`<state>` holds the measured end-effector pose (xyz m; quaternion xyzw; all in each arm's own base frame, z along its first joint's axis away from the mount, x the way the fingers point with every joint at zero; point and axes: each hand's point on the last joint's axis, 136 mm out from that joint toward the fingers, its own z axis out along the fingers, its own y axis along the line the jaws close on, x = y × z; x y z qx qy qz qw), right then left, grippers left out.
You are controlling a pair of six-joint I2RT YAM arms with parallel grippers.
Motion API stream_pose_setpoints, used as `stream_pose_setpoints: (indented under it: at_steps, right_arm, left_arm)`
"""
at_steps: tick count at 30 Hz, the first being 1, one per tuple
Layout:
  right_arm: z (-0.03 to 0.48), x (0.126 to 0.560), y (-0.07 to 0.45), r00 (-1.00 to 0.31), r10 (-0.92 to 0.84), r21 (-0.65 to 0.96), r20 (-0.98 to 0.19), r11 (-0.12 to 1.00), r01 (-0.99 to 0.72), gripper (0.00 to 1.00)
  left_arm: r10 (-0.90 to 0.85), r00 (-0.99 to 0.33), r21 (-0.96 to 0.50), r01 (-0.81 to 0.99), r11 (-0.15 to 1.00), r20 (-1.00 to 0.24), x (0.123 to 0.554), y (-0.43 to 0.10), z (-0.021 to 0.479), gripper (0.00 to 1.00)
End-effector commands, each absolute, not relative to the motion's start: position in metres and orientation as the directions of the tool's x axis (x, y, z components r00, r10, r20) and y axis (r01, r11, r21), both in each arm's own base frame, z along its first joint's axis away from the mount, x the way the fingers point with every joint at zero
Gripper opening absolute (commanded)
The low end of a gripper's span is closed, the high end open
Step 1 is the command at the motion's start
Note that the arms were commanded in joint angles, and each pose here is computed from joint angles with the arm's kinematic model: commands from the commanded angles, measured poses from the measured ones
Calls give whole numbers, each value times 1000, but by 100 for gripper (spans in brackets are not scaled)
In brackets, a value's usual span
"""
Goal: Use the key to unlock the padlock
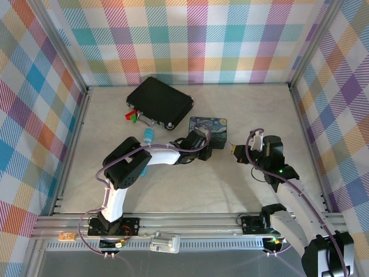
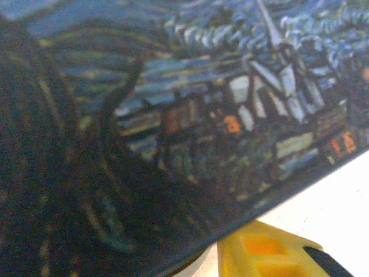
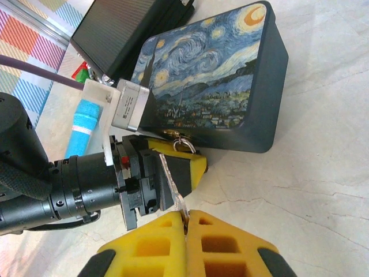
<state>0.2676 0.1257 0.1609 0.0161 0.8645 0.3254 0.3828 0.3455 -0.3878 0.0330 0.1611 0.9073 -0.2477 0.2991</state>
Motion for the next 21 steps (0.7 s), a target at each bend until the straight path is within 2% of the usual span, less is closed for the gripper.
stream_pose_setpoints:
  at_steps: [1, 6, 10, 14, 21]
  right_arm:
    - [163, 266, 126, -697, 276, 578, -662, 780, -240, 0]
    - [155, 267, 124, -701, 286, 581, -653, 784, -220, 0]
    - [144, 268, 122, -722, 307, 604, -620, 775, -189, 0]
    - [131, 270, 121, -741, 360, 664, -567, 732, -152, 0]
    - [115, 268, 133, -771, 441, 799, -460, 584, -143, 0]
  left_arm:
    - [118, -771, -380, 434, 817, -626, 348, -394, 29, 27]
    - [26, -804, -473, 376, 797, -595, 349, -394, 31, 11]
    - [-83, -848, -615, 309, 726, -524, 350, -400, 41, 0]
    - [-180, -884, -751, 242, 614, -432, 348, -409, 61, 0]
    - [-300, -916, -909, 137, 393, -268, 344, -424, 92, 0]
